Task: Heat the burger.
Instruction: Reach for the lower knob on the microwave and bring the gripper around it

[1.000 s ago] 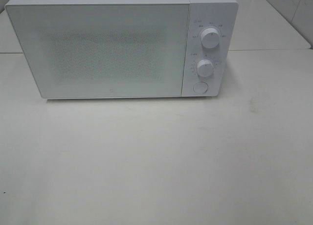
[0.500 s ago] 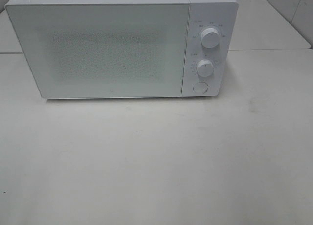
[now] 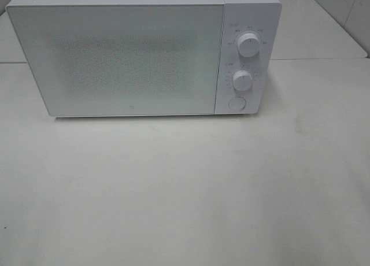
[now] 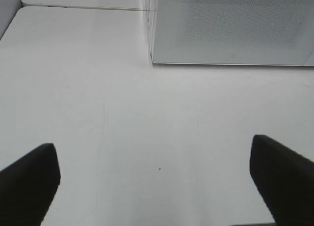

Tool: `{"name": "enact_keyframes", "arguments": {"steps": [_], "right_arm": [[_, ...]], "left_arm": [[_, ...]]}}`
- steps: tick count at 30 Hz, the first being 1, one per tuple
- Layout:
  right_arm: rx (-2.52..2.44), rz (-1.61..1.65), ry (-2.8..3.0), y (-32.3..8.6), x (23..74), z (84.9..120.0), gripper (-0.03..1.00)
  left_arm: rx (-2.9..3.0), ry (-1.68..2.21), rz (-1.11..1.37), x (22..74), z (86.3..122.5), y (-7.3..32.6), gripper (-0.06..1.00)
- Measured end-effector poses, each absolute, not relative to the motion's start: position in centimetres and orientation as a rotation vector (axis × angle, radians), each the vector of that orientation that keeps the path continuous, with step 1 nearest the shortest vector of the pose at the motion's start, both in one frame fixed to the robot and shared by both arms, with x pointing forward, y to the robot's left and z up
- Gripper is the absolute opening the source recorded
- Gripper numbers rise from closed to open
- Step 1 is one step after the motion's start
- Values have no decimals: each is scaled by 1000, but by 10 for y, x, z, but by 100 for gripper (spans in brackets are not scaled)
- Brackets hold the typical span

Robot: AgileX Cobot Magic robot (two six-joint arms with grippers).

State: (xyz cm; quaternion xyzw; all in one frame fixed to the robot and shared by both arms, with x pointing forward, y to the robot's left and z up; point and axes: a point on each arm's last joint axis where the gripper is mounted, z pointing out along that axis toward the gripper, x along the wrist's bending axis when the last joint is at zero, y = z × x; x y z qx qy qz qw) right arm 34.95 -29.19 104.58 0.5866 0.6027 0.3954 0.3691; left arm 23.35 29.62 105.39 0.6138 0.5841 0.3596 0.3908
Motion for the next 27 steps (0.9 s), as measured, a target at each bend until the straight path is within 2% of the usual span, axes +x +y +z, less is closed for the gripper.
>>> {"name": "enact_keyframes", "arguments": {"steps": [10,27], "right_arm": [[1487,1040,1574,-284,396,1032,75],[1432,1142,1545,-275,448,1006,75]], "left_arm": [[1559,1484,914,234,1054,296,97],[1559,1484,914,234,1054,296,97]]}}
